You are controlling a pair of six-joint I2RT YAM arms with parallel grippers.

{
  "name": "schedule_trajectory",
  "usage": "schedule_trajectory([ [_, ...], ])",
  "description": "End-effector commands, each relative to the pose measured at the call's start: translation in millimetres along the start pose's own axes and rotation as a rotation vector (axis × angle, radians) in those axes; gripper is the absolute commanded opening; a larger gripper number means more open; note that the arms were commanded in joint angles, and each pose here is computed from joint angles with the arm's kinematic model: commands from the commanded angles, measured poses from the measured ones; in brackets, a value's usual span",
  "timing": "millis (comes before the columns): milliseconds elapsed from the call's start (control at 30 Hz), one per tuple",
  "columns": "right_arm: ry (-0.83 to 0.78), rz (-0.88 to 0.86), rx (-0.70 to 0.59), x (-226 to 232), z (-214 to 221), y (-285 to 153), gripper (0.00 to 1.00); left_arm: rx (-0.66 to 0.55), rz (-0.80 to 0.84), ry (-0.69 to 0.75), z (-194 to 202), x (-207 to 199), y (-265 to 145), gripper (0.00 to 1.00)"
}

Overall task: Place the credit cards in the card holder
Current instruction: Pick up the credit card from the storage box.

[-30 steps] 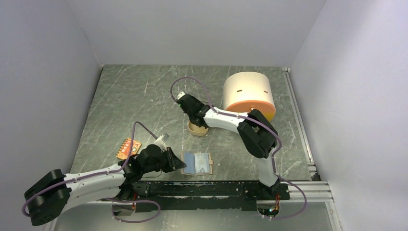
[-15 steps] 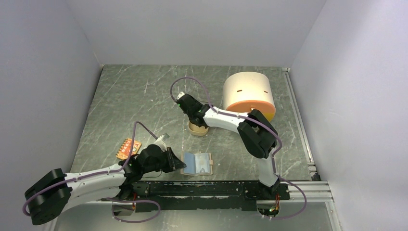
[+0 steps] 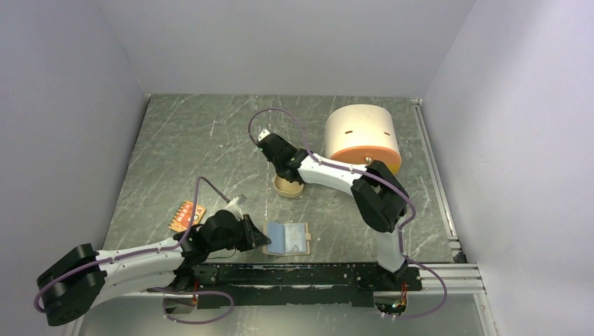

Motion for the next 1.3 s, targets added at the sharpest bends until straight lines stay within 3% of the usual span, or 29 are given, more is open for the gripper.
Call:
schedule_trajectory([
  [0, 0.043, 0.046, -0.037, -20.5, -16.3, -10.4, 0.33, -0.018, 0.051, 0.013, -5.8, -16.7, -0.3, 0.14],
  [100, 0.047, 0.022, -0.041, -17.3, -17.3, -11.5, 0.27, -0.017, 0.05, 0.014, -5.6, -16.3, 0.0, 0.14],
  [267, 0.057, -0.078, -0.037, -0.4, -16.8, -26.5, 0.0, -0.019, 0.044, 0.014, -6.0, -15.4, 0.2, 0.14],
  [600, 0.185, -0.296, -0.047, 34.8, -9.4, -87.6, 0.0, -0.024, -0.017, -0.042, -5.2, -3.3, 2.1, 0.13],
  [767, 0.385, -0.421, -0.05, 50.8, 2.4, -121.8, 0.0, -0.037, 0.003, -0.059, -8.7, -8.5, 6.9, 0.14],
  [1033, 0.771, -0.678, -0.187, 75.3, 12.4, -176.6, 0.0, -0.008, -0.079, -0.089, -6.7, 3.3, 17.9, 0.15],
  [1267, 1.054, -0.881, -0.192, 113.2, 42.7, -193.2, 0.0, -0.011, -0.028, -0.101, -6.3, -1.1, 12.3, 0.26],
])
Point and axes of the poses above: each gripper's point midway between its finger pads, its own y axis out along the fingers, its own x axis along the line the jaws close on, z = x × y, the point moved 1 cm from there along -y, back along the fingers, and after that the axes turned 3 degrees about -y, right-handed, at the moved point
